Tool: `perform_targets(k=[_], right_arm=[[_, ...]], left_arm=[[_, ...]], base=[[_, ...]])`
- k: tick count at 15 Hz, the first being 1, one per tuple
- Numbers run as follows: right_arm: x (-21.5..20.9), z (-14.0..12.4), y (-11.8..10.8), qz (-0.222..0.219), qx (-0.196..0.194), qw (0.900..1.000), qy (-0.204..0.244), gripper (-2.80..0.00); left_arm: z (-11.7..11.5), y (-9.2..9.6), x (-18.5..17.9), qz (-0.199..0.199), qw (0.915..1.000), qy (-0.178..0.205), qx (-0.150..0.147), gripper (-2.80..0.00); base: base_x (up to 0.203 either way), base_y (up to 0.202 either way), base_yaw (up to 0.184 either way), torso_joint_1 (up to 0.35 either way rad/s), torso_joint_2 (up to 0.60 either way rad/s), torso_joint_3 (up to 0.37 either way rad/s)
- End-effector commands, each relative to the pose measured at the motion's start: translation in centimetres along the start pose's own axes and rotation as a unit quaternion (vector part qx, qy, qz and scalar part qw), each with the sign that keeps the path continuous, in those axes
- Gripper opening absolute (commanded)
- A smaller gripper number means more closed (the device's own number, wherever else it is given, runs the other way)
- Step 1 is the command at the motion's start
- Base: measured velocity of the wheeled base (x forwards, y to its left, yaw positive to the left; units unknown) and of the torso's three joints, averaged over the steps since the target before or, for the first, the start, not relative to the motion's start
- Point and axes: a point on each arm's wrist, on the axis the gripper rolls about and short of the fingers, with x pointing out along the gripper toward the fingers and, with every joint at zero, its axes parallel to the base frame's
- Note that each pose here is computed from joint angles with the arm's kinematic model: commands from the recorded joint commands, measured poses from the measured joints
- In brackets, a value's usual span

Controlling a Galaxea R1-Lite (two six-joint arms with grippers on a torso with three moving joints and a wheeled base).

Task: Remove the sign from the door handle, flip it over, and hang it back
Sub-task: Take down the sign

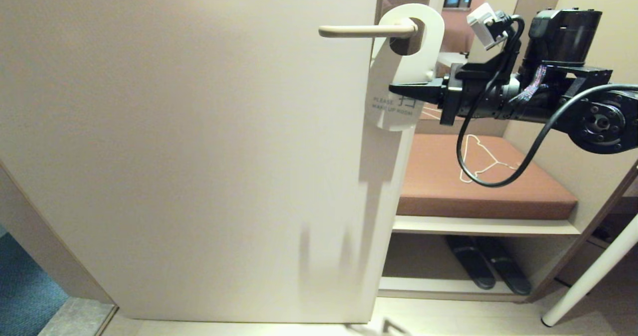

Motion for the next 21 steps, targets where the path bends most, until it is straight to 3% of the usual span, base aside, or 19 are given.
perform_targets(k=[1,12,16,21], right_arm=[[-0.2,0.7,0.5,0.001,-0.008,1.0,-0.007,-2.8],[2.5,1.0,3.8,-0.116,-0.003,0.993,0.016,-2.8],[3.3,0.6,4.5,-0.179,0.0,0.983,0.033,-2.8],[4.7,0.7,5.4,-0.199,-0.011,0.98,0.016,-2.8]], left_arm=[[0.0,0.0,0.0,0.0,1.0,0.0,0.0,-2.8],[0.0,0.0,0.0,0.001,1.0,0.0,0.0,-2.8],[0.0,0.0,0.0,0.001,1.0,0.0,0.0,-2.8],[0.0,0.0,0.0,0.0,1.0,0.0,0.0,-2.8]], base=[[0.0,0.0,0.0,0.0,0.0,0.0],[0.0,0.0,0.0,0.0,0.0,0.0],[0.0,0.0,0.0,0.0,0.0,0.0],[0.0,0.0,0.0,0.0,0.0,0.0]])
